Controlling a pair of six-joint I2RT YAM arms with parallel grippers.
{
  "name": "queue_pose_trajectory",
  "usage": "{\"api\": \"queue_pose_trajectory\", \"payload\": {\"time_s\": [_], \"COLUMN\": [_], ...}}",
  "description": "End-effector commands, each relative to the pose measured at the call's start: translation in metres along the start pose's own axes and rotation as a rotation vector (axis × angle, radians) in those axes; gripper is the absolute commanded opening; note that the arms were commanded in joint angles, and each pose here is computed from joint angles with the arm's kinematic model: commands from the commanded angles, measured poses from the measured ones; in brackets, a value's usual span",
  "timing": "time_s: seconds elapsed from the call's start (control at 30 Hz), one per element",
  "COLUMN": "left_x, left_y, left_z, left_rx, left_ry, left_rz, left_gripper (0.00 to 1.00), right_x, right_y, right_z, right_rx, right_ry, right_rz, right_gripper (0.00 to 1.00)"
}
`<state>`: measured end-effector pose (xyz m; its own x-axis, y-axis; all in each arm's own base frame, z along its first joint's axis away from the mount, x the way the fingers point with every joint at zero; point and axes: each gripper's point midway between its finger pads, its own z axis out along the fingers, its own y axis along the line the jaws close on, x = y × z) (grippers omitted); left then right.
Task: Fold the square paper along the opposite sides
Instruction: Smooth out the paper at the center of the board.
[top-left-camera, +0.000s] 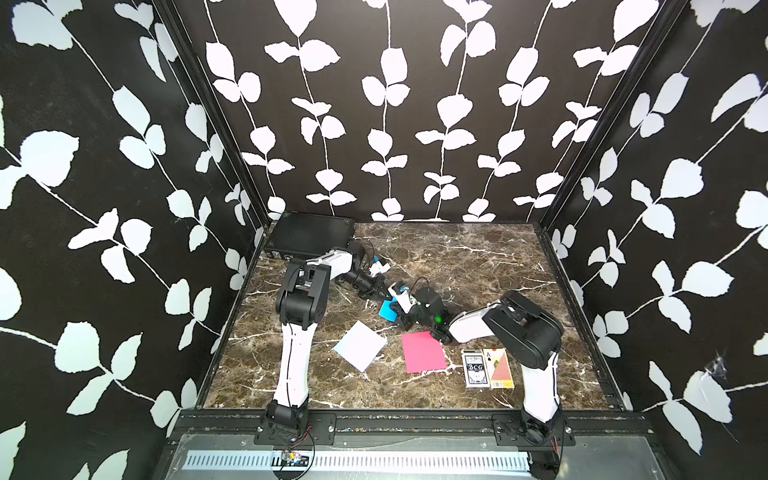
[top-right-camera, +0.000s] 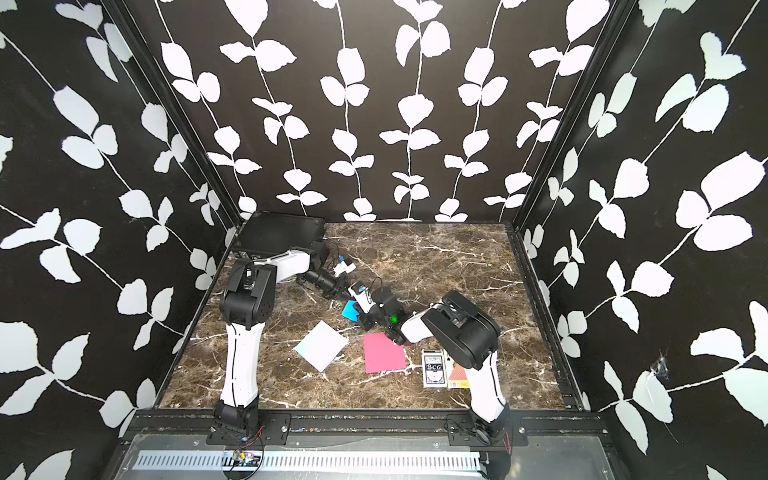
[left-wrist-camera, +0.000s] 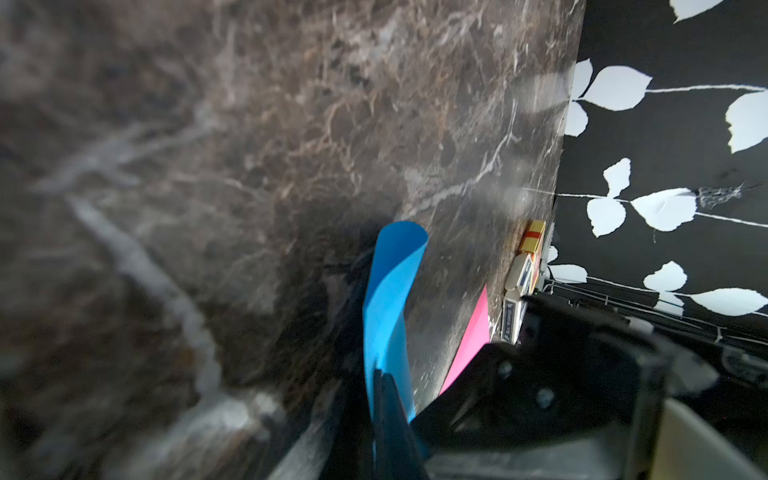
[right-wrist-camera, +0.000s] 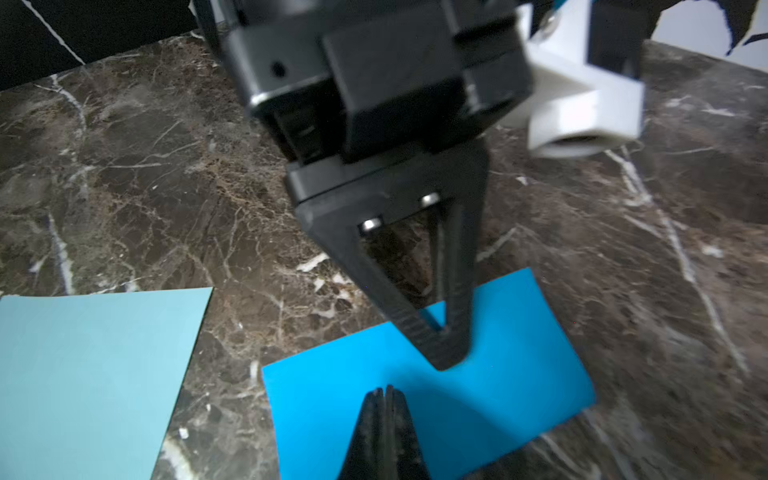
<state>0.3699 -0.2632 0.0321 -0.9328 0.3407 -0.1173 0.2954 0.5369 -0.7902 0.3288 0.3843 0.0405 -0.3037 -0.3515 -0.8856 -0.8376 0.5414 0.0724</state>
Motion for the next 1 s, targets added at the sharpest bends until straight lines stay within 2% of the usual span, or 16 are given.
{"api": "queue_pose_trajectory", "payload": {"time_s": [0.0,0.13,0.37,0.57,0.67,0.97], "left_x": [0.001,0.002,0.005,0.007,0.008,0.007], "left_y": [0.001,0.003,0.006,0.006,0.009,0.013], "left_z": [0.002,0.003,0.004,0.004,0.004,0.002], "left_rx": [0.020,0.015,0.005,0.003,-0.001,-0.001], "left_ry": [-0.001,0.005,0.016,0.024,0.027,0.023], "left_rz": [-0.011,-0.009,-0.011,-0.014,-0.022,-0.030], "left_gripper": [0.00,0.00,0.00,0.00,0.00,0.00], "right_x": [-0.018,-0.003,-0.021,-0.019,-0.018,0.035], "right_y": [0.003,0.003,-0.002,-0.021,-0.017,-0.014], "right_z": [0.007,0.006,-0.009,-0.003,0.003,0.003], "right_rx": [-0.013,-0.016,0.003,0.026,0.007,0.044], "right_ry": [-0.057,-0.025,-0.053,-0.068,-0.058,0.055], "right_rz": [-0.005,0.004,0.005,0.063,0.072,0.072], "right_gripper": [0.03,0.03,0.03,0.02,0.01,0.00]}}
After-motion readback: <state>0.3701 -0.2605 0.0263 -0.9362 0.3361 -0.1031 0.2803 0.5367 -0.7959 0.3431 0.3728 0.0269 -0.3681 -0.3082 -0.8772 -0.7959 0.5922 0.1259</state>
